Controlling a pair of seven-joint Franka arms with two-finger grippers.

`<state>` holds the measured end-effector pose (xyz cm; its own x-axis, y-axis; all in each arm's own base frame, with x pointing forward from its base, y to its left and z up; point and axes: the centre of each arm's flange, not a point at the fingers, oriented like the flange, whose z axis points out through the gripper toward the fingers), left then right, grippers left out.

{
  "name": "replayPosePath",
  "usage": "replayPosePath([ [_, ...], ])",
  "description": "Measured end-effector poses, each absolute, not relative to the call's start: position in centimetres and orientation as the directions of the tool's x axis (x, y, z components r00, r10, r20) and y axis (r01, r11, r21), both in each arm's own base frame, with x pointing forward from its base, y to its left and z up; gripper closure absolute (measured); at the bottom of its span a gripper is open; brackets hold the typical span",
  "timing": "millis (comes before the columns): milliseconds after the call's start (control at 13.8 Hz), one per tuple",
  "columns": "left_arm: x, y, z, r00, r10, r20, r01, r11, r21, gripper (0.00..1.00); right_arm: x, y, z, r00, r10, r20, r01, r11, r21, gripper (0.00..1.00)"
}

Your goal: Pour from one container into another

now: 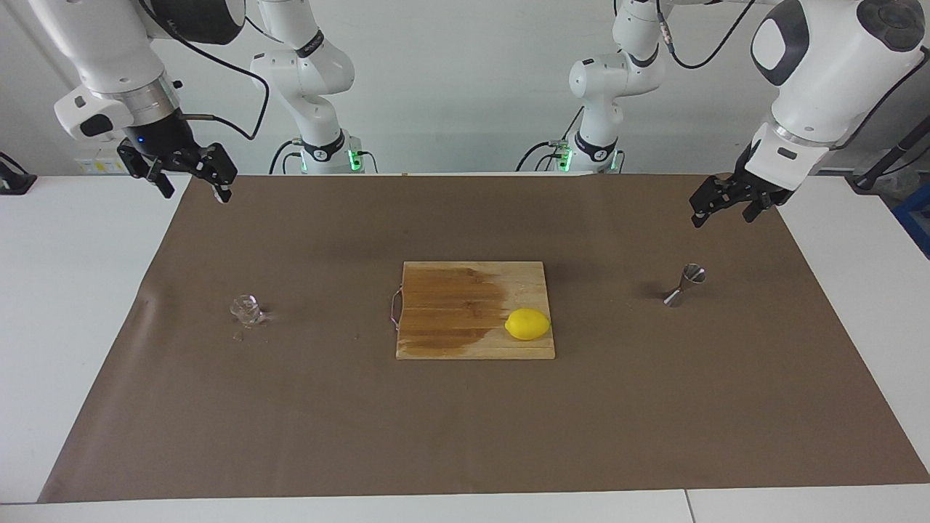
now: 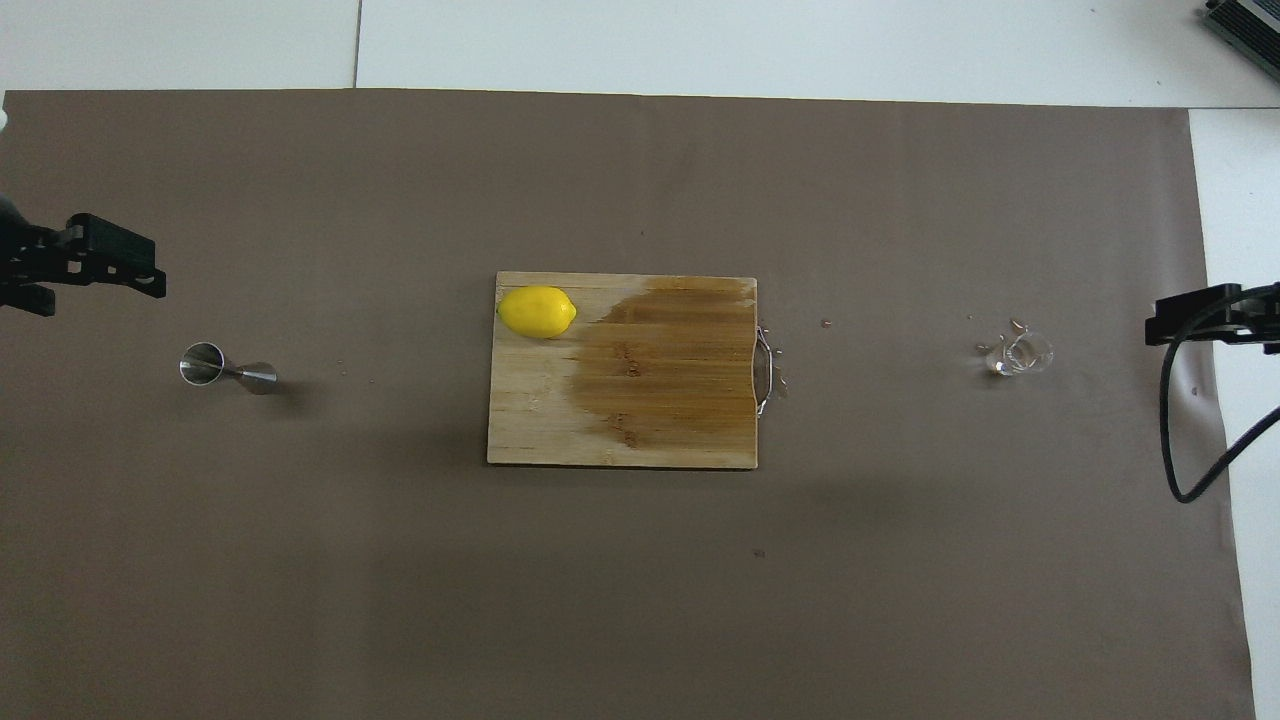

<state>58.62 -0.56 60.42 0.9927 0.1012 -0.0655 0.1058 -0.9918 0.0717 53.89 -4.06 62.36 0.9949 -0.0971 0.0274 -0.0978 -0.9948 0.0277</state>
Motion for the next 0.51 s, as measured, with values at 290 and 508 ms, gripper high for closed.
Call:
replayPosePath([
  [290,57.8,1.1,60.2,0.977,0.174,-0.122,0.194,-0.965,0.177,0.0,53.9,-4.1,62.4,0.995,-0.097,0.027,-0.098,-0.995,0.028,0.0],
  [508,57.3,1.8,59.4,0.93,0.283,-0.233,0.339,-0.906,0.252,0.0,53.9,-4.1,62.4,0.995,-0.097,0.027,-0.098,-0.995,0.028,0.0],
])
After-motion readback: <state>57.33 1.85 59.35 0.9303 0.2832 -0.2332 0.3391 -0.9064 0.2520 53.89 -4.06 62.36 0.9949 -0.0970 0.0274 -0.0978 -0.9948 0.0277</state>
